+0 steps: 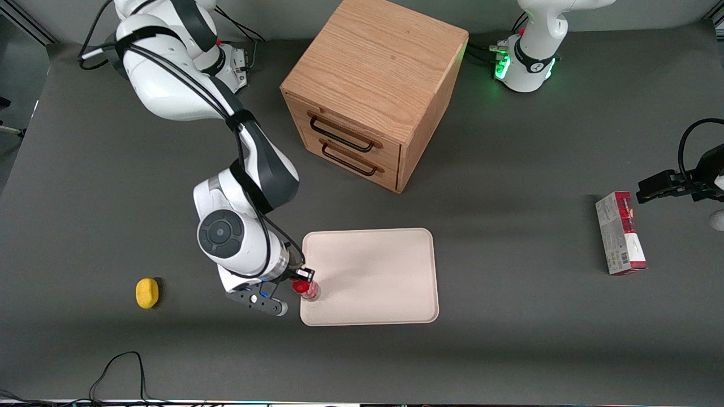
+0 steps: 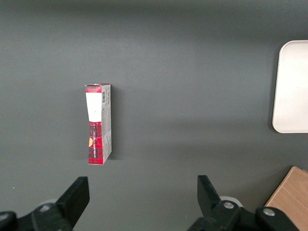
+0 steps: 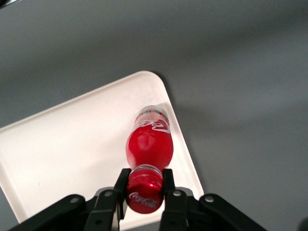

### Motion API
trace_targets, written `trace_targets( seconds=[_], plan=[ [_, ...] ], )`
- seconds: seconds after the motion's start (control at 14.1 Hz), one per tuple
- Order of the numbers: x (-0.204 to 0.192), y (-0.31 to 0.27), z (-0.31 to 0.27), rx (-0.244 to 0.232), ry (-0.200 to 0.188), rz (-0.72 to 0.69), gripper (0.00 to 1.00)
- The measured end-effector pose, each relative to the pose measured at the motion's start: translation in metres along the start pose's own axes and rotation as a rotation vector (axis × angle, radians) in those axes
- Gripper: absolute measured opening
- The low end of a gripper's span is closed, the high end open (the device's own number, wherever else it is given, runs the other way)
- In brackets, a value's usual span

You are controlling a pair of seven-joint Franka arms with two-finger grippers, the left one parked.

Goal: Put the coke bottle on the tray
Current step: 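Lift the bottle and carry it with the right gripper to the tray, then lower the bottle onto the tray corner and open the right gripper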

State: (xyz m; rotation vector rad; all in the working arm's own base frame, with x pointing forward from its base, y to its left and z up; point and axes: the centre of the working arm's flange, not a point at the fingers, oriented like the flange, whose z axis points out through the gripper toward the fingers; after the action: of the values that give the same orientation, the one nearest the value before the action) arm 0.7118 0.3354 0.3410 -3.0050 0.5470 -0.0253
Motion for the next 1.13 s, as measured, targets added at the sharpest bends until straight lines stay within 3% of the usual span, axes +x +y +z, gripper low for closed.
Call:
trace_targets(
  seconds=[0.28,0.71,0.85,0.99,1.13],
  plan=[
    [0.0044,-0.0029,0.0095,0.027,0.024,0.030,0.31],
    [0.0063,-0.0029,0.0137,0.023,0.036,0.033,0.31],
    [0.0069,-0.0032,0.0130,0.026,0.039,0.033,0.42],
    [0.0079,-0.0040,0.0090,0.031,0.045,0.034,0.66],
    [0.0086,-0.0045,0.0063,0.035,0.049,0.034,0.82]
  ],
)
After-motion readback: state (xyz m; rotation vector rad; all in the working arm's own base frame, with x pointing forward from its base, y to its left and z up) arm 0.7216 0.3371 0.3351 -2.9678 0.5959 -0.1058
